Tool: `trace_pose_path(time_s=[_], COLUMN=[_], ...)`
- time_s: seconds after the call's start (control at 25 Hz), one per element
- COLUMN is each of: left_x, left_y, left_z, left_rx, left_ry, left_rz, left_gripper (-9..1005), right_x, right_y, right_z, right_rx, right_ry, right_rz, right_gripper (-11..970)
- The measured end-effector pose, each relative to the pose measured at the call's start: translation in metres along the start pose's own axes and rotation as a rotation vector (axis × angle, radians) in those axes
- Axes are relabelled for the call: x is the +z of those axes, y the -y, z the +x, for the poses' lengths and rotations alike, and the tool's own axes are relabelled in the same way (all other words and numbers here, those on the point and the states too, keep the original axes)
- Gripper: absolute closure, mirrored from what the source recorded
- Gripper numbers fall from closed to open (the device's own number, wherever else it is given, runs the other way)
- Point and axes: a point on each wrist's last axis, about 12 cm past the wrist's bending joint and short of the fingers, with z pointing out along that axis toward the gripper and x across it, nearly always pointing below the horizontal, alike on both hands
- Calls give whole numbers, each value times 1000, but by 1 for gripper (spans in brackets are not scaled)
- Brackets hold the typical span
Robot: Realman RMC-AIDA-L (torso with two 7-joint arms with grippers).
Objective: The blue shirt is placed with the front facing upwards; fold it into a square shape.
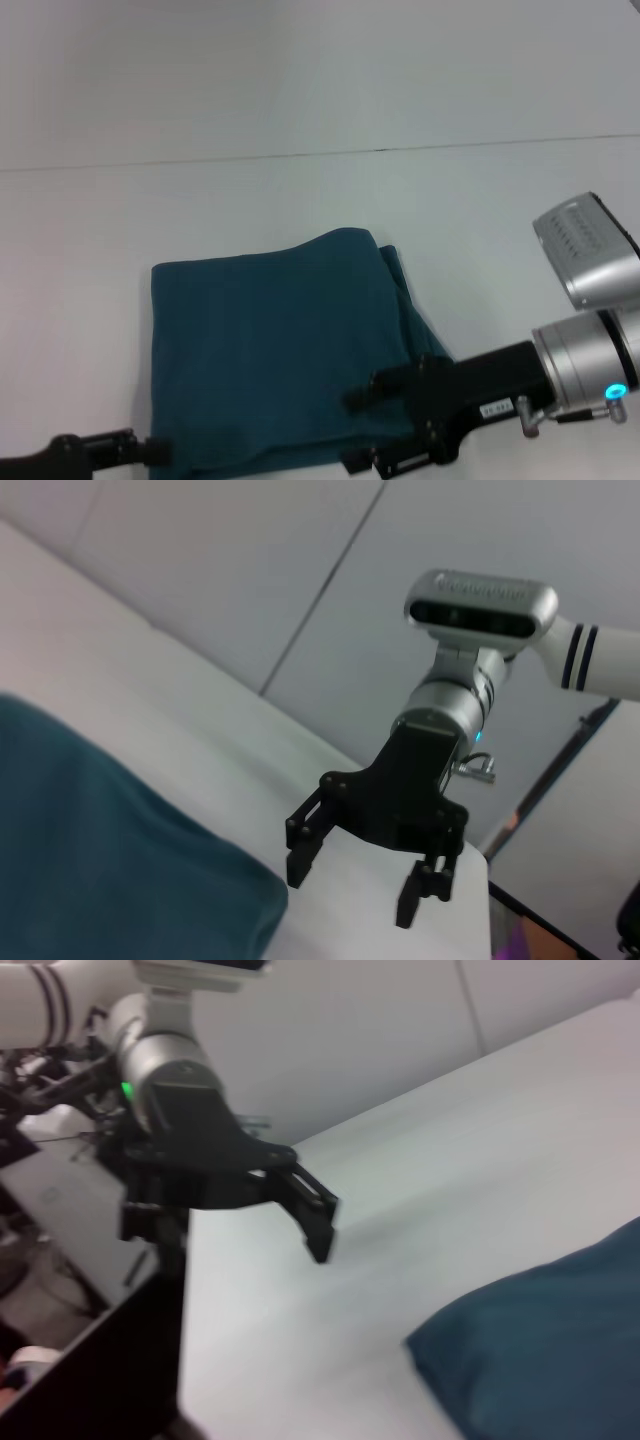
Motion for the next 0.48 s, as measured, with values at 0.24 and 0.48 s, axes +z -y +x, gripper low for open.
trace_pose_path(time_s=[0.24,0.48], left_x=[15,18], left_y=[-3,-10], left_z=[5,3], left_rx=[-30,-38], left_ry=[-21,2], left_rz=[13,-23], left_gripper=[79,79], right_x=[9,-2], right_y=[-4,-1], right_z=[17,24], right_rx=[53,87], right_ry=[11,157], right_rz=[-23,71], right_gripper=[182,182])
